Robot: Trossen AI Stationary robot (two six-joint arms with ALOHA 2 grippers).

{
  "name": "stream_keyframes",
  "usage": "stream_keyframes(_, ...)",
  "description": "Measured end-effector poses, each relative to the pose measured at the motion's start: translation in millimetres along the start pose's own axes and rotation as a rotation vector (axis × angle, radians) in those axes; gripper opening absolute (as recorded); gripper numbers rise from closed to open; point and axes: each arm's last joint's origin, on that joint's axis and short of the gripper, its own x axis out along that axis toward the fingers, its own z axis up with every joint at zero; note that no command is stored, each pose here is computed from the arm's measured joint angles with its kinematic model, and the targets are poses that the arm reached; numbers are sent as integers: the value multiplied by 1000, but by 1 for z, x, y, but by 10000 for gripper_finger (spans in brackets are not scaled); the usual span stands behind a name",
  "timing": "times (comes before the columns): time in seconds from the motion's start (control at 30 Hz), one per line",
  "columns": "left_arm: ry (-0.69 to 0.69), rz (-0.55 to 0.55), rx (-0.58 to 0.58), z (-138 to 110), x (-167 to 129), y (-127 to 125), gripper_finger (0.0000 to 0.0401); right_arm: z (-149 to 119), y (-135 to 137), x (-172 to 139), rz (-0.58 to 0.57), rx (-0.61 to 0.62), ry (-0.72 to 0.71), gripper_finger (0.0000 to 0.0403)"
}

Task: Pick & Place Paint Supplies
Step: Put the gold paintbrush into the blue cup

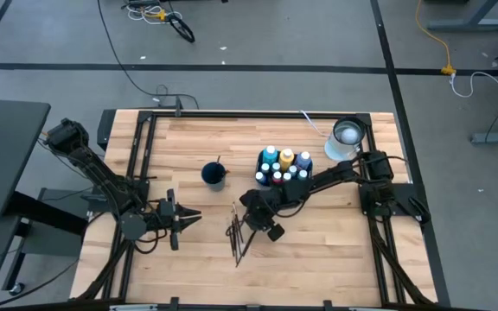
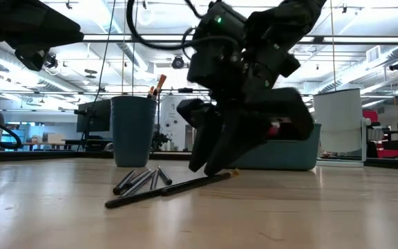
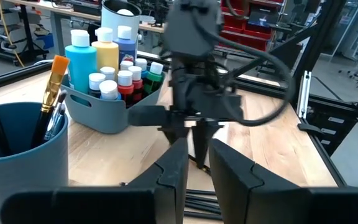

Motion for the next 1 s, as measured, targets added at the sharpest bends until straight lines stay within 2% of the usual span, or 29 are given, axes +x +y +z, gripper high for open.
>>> stream_keyframes(0.27, -18, 22, -20, 1, 0, 0, 72, 22, 16, -25, -117, -126, 54, 135)
stream_keyframes(0.4, -27, 29, -39, 2, 0, 0, 72, 32, 19, -46, -156, -100, 34, 135)
stream_keyframes(0.63, -27, 27, -39, 2, 0, 0, 72, 22, 30, -54, -88, 31, 157, 135)
stream_keyframes(0.8, -25, 24, -44, 2, 0, 0, 72, 4, 47, -41, -49, 17, 204, 135)
stream_keyframes(1.0, -35, 40, -49, 3, 0, 0, 72, -9, 56, -37, -25, 24, 239, 135)
